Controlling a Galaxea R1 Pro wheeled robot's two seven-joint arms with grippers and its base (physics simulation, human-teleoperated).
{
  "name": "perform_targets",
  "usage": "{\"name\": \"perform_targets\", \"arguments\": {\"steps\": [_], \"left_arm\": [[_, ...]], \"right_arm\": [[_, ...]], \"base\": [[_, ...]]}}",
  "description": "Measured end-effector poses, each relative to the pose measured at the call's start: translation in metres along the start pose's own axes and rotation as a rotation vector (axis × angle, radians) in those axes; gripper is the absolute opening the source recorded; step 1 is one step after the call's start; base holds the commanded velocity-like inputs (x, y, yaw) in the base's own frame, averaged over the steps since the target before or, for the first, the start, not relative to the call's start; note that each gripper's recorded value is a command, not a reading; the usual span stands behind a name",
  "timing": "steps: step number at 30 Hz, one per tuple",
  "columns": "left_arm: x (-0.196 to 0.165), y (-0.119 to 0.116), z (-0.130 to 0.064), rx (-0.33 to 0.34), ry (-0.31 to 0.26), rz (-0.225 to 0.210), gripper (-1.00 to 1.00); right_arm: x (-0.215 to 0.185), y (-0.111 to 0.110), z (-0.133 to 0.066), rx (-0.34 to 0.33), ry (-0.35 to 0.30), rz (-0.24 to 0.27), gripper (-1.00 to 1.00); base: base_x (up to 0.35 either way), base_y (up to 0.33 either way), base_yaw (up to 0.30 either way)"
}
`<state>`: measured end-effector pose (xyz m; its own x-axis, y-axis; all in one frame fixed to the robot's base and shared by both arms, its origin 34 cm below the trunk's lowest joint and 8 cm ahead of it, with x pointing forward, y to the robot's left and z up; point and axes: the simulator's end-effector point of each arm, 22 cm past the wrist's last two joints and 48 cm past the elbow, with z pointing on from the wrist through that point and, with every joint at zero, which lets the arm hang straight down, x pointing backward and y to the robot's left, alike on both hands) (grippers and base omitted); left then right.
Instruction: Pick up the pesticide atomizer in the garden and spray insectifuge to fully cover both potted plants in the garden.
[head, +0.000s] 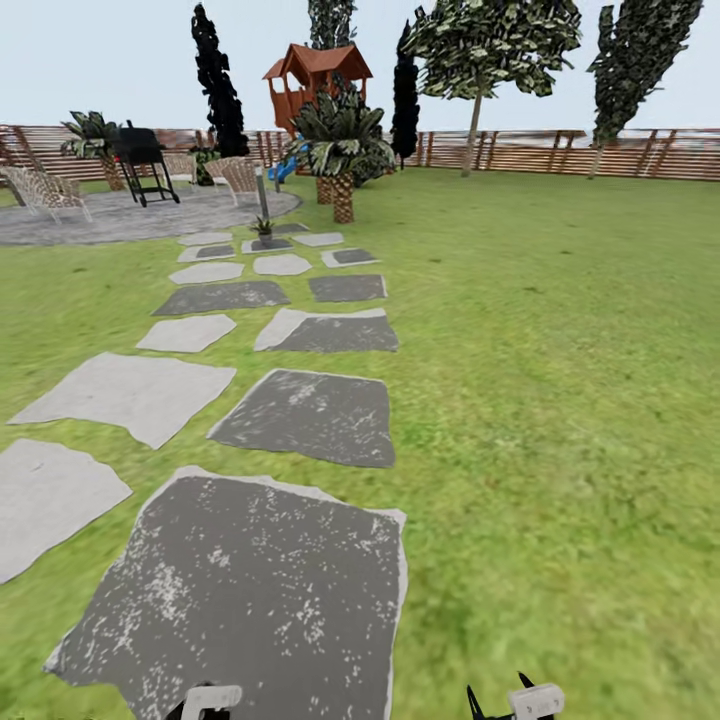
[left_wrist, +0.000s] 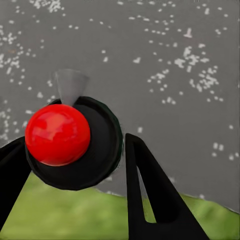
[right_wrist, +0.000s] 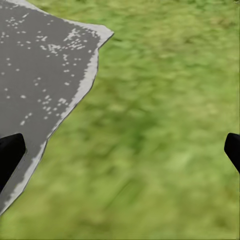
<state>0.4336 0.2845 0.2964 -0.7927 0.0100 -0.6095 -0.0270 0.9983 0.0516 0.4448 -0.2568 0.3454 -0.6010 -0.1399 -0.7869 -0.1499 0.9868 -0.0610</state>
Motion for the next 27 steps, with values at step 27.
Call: {"name": "perform_targets", "arguments": {"steps": [27], "left_arm": [[0.0051, 0.0, -0.0019, 0.0, 0.01, 0.0, -1.0]], "right_arm": [[-0.0023, 0.0009, 0.0, -0.003, -0.005, -0.001, 1.0]], "base": [[0.284, 0.083, 0.026]]}}
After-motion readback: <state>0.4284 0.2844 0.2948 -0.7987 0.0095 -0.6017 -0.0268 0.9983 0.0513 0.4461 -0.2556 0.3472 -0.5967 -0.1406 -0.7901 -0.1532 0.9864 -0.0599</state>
